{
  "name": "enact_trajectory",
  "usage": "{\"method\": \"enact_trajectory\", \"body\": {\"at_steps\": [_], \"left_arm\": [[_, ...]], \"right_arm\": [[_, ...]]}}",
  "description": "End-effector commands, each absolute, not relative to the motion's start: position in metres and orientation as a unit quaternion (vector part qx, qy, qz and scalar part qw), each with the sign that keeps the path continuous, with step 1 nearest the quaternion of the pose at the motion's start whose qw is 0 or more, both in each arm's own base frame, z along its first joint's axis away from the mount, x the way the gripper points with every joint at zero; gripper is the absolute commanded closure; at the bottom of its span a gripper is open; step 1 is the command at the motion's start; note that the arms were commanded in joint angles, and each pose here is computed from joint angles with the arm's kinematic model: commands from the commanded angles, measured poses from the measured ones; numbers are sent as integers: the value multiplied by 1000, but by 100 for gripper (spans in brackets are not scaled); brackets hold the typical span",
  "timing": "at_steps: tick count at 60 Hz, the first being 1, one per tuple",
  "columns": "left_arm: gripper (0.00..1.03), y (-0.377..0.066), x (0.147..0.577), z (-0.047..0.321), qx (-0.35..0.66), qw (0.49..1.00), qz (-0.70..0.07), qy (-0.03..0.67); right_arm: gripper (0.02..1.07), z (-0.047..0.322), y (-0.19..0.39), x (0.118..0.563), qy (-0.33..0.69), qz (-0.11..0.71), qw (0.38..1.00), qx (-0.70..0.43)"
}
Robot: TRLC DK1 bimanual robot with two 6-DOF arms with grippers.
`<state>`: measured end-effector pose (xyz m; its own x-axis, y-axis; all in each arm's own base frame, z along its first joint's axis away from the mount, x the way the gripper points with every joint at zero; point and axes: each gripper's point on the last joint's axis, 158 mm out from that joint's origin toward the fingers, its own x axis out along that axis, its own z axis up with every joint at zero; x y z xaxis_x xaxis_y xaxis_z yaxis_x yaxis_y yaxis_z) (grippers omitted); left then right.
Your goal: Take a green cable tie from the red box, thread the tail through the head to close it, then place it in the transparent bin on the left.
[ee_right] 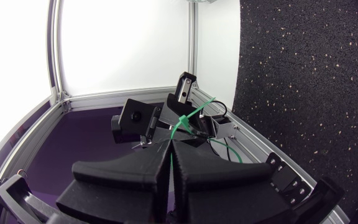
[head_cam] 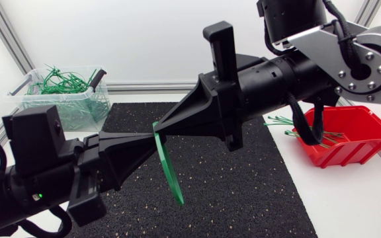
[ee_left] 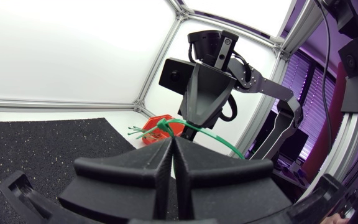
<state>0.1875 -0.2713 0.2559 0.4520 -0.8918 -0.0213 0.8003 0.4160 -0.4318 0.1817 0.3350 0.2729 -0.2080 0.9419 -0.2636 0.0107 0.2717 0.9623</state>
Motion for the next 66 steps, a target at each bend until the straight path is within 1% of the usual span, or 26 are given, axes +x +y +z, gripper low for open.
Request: {"method": "enact_trajectory", "body": {"at_steps": [1,3,5,6,9,13,18,25,32,46,66], "left_arm": [[100,-275,174,267,-172,819,-539,102],[100,-273,176,265,-172,819,-538,104],[100,-271,180,264,-172,819,-536,109],[100,-270,182,264,-173,821,-534,110],[100,-267,188,261,-173,824,-527,114],[100,-263,194,257,-178,819,-530,128],[100,-260,199,256,-184,815,-532,137],[100,-258,200,253,-183,811,-537,144],[100,-260,190,251,-180,799,-555,147],[100,-267,177,251,-167,788,-575,145],[100,-275,174,249,-150,783,-585,148]], "right_arm": [[101,267,335,190,624,442,510,394],[101,267,335,189,624,442,510,394],[97,266,334,188,624,442,510,394],[93,265,334,188,624,442,510,394],[88,263,333,187,626,439,509,394],[78,263,332,186,625,441,511,393],[70,265,331,187,616,442,521,392],[70,264,325,195,608,436,532,397],[71,260,318,209,601,427,541,405],[71,249,323,221,608,419,539,405],[71,254,339,201,622,437,524,384]]}}
